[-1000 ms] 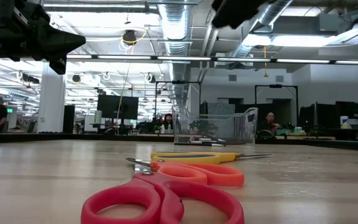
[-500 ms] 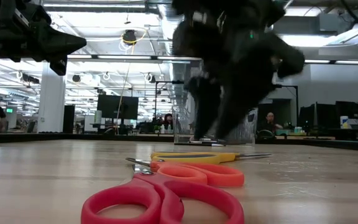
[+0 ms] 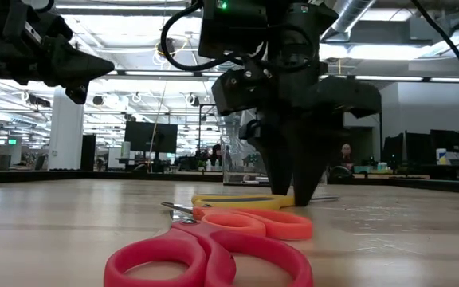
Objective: Pick & Place Paint Supplies
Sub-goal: Put the yellow scissor into the red bin
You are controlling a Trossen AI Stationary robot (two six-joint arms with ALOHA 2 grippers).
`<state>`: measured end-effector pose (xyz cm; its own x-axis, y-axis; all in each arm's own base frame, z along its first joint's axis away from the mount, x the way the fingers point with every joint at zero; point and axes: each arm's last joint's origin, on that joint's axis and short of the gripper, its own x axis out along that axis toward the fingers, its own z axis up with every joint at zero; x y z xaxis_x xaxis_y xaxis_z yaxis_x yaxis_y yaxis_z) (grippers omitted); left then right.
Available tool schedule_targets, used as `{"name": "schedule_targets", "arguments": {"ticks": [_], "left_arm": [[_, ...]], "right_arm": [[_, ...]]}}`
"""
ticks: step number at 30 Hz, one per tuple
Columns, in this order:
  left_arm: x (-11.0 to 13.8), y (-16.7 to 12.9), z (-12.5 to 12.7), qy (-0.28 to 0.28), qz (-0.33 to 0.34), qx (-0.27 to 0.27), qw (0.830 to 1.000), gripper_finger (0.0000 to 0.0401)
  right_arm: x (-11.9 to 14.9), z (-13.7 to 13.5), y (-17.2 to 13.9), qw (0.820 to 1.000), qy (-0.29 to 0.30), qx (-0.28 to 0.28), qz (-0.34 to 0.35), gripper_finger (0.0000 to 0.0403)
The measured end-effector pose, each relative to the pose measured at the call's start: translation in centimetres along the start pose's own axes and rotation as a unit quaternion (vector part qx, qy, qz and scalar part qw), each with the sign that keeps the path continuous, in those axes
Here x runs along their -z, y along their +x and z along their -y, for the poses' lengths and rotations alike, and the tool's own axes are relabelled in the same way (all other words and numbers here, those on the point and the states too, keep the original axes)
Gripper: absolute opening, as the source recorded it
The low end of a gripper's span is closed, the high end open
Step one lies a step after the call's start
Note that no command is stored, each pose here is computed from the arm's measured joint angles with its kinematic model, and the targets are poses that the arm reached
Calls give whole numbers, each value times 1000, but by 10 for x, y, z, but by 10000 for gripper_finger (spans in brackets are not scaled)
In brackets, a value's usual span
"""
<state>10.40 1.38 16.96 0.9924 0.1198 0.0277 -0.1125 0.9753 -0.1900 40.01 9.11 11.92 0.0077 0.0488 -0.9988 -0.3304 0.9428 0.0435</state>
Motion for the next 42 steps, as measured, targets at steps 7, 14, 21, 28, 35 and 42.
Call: {"name": "schedule_targets", "arguments": {"ticks": [7, 14, 21, 28, 35, 42], "left_arm": [[3, 3, -1, 0, -20, -4, 1000, 0], [7, 5, -1, -1, -38, -7, 999, 0], [9, 6, -2, -1, -51, -10, 999, 0], [10, 6, -2, -1, -53, -10, 999, 0], [10, 6, -2, -1, -54, -11, 998, 0], [10, 7, -2, -1, -54, -11, 998, 0]], "right_arm": [[-3, 1, 3, 1000, 17, 2, 12, 53], [-3, 1, 3, 1000, 19, 2, 11, 39], [-6, 0, -2, 1000, 16, 1, 3, 39], [-15, 2, -16, 1000, 6, 1, 7, 39], [-21, 1, -23, 1000, 10, -4, 13, 39], [-16, -2, -42, 1000, 20, -5, 18, 39]]}}
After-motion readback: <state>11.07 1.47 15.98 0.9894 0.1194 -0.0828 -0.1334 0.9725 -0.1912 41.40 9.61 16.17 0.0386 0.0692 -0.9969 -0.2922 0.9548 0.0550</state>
